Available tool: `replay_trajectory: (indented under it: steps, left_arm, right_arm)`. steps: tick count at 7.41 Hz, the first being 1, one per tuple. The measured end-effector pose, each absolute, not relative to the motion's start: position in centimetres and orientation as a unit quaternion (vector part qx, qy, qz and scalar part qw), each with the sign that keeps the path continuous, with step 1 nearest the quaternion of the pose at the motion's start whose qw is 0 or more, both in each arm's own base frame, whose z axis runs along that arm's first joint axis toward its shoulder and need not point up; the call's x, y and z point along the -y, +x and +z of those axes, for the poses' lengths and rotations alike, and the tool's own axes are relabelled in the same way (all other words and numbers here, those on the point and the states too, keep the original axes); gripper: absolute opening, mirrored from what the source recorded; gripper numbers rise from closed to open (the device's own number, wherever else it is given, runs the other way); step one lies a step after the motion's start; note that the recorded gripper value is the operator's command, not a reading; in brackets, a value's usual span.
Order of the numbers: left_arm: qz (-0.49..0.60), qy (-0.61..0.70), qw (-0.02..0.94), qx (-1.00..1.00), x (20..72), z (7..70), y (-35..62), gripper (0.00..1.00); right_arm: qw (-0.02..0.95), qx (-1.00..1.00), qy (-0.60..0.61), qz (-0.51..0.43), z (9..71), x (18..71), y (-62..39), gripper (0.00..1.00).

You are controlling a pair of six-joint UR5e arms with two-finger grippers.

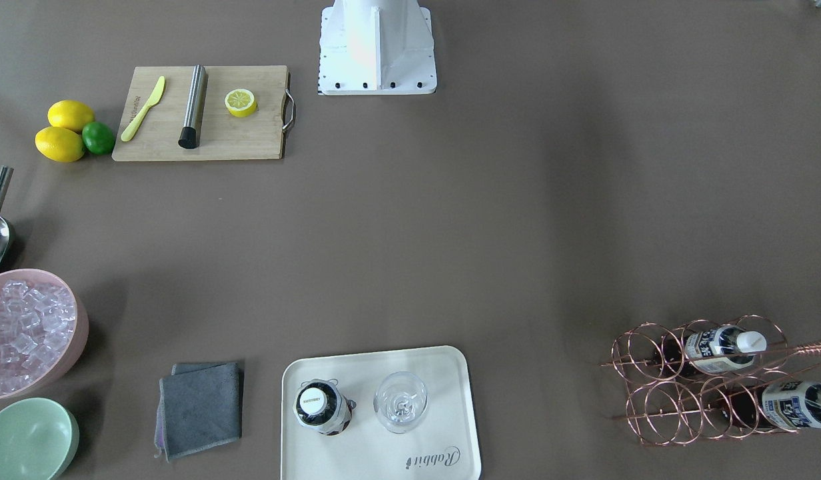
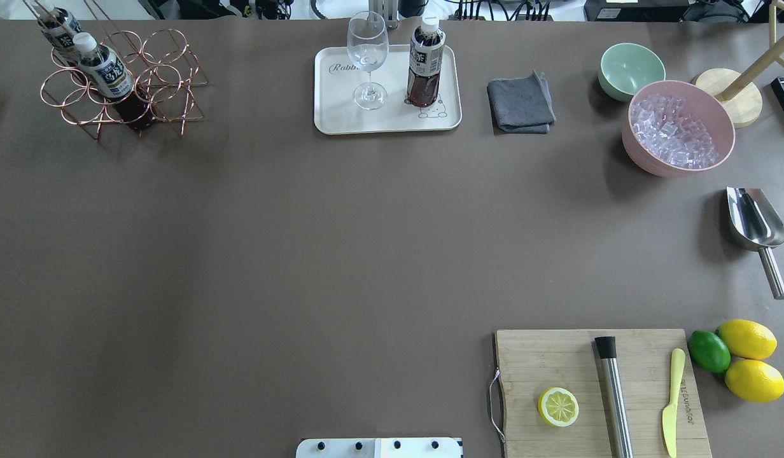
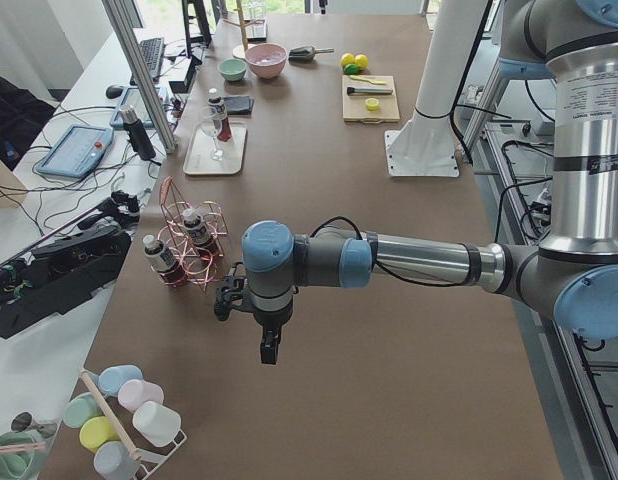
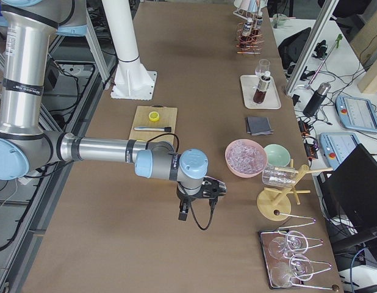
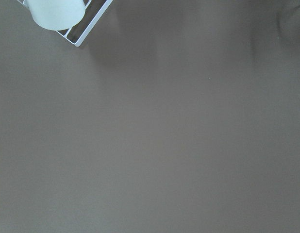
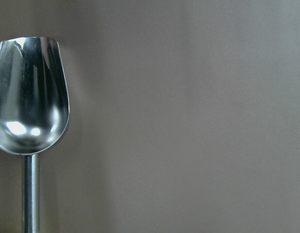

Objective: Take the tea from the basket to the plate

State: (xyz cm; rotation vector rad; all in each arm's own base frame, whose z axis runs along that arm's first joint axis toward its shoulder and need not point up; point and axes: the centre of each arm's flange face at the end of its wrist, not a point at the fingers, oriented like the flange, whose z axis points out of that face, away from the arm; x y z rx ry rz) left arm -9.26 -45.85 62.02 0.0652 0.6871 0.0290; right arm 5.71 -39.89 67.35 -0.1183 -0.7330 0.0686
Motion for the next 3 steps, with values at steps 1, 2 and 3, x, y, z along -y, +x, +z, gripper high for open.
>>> replay_trajectory:
  steps: [1, 2, 3]
  left_arm:
    - [0.016, 0.033, 0.941, -0.337, 46.05, 61.89, -9.11, 0.98]
    - [0.018, 0.033, 0.941, -0.336, 46.21, 61.82, -9.01, 0.98]
    - [0.018, 0.033, 0.941, -0.335, 46.31, 61.87, -9.0, 0.98]
  right_arm:
    - [0.931, 0.358, -0.059, 0.034, 67.5, 39.85, 5.7, 1.0]
    - [0.931, 0.358, -0.061, 0.035, 67.63, 39.81, 5.72, 0.99]
    - [0.931, 0.358, -0.061, 0.035, 67.68, 39.79, 5.74, 1.0]
